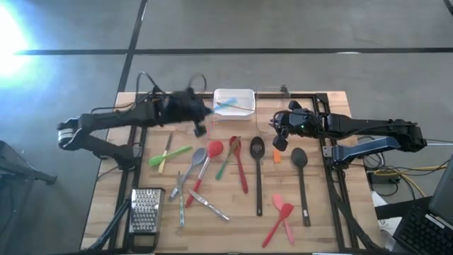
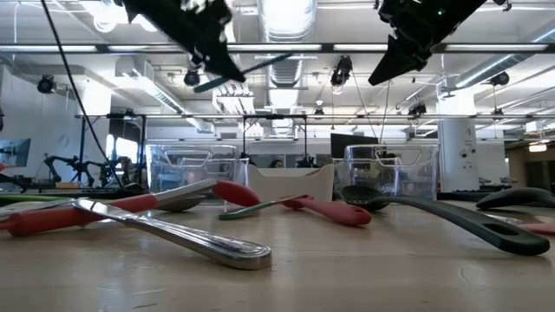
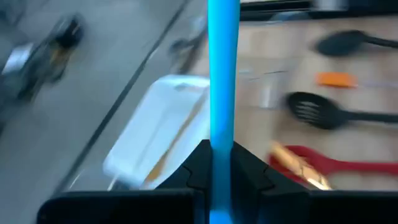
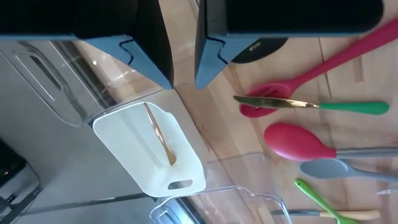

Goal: Pick & Place Kitchen Items
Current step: Put the blue spatula into the left transparent bin

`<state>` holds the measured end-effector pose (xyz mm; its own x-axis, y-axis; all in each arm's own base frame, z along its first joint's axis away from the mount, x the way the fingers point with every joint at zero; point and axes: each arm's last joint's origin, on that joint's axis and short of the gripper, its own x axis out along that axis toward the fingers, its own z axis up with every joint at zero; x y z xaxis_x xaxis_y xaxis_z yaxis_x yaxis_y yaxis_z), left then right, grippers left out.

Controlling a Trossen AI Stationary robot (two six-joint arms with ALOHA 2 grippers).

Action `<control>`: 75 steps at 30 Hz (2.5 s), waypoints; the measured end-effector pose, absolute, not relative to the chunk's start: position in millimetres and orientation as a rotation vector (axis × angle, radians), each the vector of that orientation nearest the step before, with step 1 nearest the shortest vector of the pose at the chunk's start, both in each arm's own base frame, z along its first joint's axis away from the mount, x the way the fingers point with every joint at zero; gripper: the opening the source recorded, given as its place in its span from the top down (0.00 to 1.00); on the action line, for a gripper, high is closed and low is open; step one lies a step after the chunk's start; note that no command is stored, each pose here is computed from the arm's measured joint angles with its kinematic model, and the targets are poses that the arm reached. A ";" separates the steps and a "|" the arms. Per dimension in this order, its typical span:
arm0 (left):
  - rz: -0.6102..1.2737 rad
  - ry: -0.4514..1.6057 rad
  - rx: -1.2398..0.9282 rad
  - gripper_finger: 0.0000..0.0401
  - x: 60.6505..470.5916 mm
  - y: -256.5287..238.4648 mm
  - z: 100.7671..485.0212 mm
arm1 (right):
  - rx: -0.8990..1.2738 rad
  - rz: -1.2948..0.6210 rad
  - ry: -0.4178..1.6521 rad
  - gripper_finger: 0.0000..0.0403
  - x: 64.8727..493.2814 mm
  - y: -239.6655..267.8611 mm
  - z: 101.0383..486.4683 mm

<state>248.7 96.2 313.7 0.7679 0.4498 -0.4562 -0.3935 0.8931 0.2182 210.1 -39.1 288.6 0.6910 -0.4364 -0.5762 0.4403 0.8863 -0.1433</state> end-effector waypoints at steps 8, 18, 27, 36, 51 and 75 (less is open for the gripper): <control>0.607 0.475 -0.263 0.92 222.0 155.8 302.4 | -0.005 -0.520 0.630 0.85 210.3 -40.1 289.7; 0.733 0.527 -0.474 0.92 225.9 191.3 247.6 | 0.003 -0.544 0.627 0.84 209.9 -41.0 289.6; 0.793 0.587 -0.638 0.92 218.3 188.3 213.0 | 0.003 -0.551 0.653 0.82 208.3 -41.6 287.4; 0.830 0.581 -0.685 0.92 216.8 187.6 209.7 | 0.006 -0.551 0.647 0.85 208.6 -41.6 287.8; 0.836 0.670 -0.729 0.92 219.9 182.7 194.5 | 0.004 -0.550 0.647 0.83 208.7 -41.7 287.8; 0.779 0.817 -0.661 0.67 238.8 195.5 183.7 | 0.003 -0.548 0.654 0.83 208.4 -41.6 287.2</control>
